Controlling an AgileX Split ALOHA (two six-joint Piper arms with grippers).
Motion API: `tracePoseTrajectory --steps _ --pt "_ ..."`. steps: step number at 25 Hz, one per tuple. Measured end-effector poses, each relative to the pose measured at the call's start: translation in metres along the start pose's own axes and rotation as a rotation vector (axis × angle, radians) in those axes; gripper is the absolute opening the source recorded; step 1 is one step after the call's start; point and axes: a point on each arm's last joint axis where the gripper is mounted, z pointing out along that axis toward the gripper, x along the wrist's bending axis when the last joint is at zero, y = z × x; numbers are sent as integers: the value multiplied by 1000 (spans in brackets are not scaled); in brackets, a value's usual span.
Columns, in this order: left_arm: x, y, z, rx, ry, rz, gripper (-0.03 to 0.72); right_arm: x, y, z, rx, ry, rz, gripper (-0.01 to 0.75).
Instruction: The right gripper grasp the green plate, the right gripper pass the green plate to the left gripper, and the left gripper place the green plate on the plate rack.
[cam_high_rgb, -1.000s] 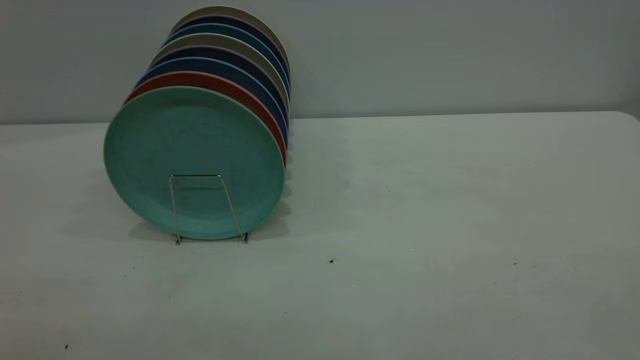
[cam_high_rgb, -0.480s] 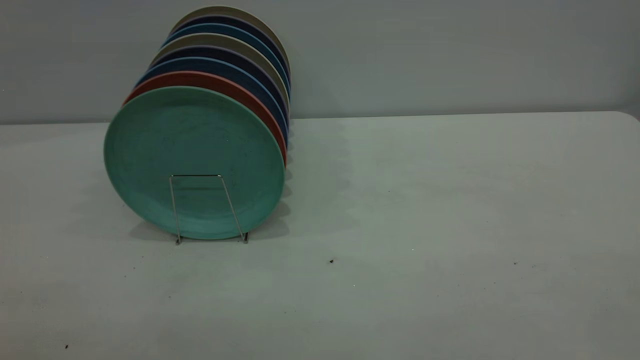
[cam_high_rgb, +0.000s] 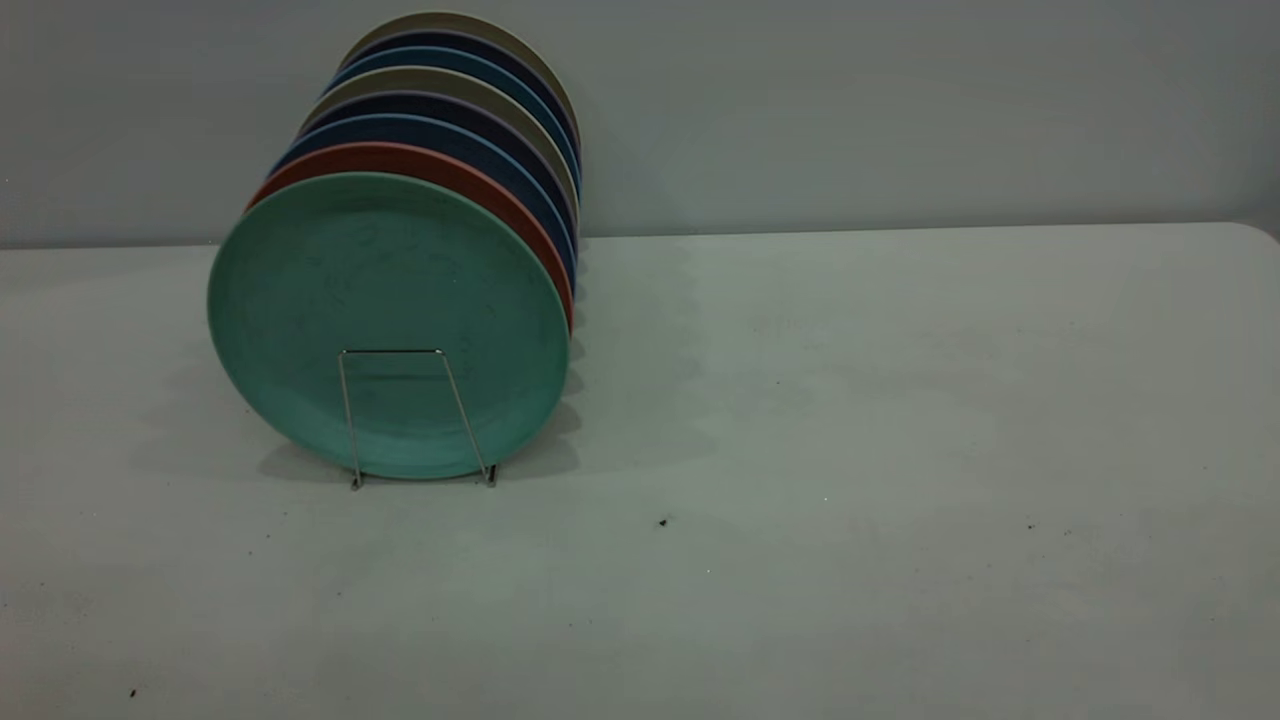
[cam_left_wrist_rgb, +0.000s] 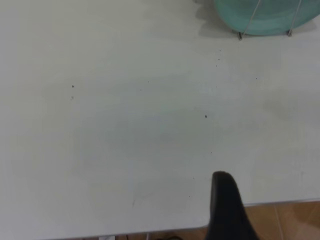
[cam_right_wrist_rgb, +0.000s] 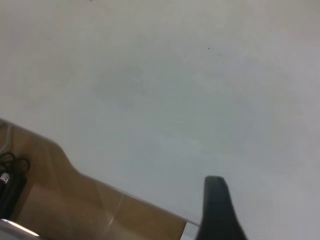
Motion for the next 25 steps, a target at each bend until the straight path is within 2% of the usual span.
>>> tracePoseTrajectory --steps 3,12,25 --pt "0 0 0 0 -1 0 484 0 -1 -2 -16 -16 11 507" --pt "0 -4 -5 -43 0 0 485 5 -12 -15 -136 -191 118 473" --pt "0 -4 -6 -46 0 0 485 6 -14 -17 -155 -200 119 398"
